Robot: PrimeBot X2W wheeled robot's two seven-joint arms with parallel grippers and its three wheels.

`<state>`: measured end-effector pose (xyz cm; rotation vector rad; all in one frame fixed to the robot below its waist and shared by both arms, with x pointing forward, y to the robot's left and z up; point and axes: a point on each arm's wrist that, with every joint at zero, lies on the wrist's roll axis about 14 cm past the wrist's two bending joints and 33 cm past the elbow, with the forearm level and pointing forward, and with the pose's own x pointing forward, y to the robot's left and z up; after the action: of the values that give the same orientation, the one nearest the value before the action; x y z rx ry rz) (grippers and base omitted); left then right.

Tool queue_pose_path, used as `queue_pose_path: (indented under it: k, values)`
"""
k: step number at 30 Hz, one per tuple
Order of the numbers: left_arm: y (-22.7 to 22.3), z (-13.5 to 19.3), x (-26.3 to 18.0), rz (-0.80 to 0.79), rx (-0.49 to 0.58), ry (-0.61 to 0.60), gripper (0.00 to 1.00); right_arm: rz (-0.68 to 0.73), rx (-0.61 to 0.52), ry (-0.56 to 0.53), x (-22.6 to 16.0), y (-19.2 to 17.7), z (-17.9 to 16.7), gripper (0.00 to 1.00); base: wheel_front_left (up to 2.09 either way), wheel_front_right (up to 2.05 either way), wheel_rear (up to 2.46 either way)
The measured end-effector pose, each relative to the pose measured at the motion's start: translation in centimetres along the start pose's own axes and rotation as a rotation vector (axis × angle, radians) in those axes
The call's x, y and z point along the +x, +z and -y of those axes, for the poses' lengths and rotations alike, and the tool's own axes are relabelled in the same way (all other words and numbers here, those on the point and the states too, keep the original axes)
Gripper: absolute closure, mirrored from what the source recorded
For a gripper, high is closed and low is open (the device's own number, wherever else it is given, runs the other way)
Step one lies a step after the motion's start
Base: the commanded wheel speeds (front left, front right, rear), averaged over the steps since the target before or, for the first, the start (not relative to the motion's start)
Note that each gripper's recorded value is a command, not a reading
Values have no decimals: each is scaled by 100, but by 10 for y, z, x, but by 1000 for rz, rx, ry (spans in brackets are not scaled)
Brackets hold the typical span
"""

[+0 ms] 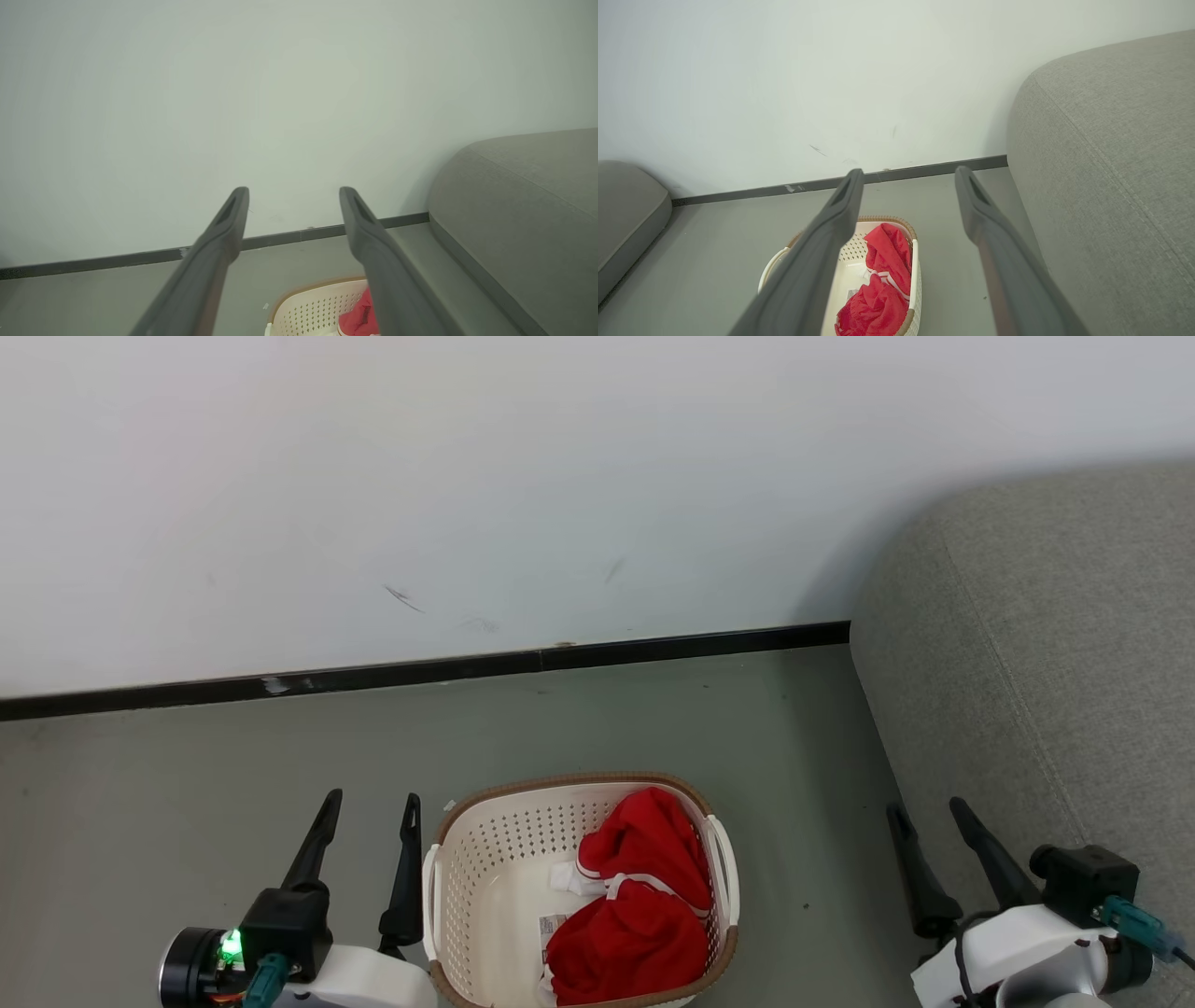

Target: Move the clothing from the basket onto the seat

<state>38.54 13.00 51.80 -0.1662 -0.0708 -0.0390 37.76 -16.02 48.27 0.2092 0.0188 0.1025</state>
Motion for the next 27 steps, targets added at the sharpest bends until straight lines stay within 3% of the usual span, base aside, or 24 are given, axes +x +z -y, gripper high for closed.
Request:
queue_pose_path:
  k: [11, 27]
  values:
    - [8, 2, -1, 63, 157, 3, 0, 23, -178, 46, 0, 4, -8, 0, 0, 0, 0]
    - [-4, -11, -3, 23, 161, 48, 0, 29, -197, 56, 1, 6, -12, 0, 0, 0, 0]
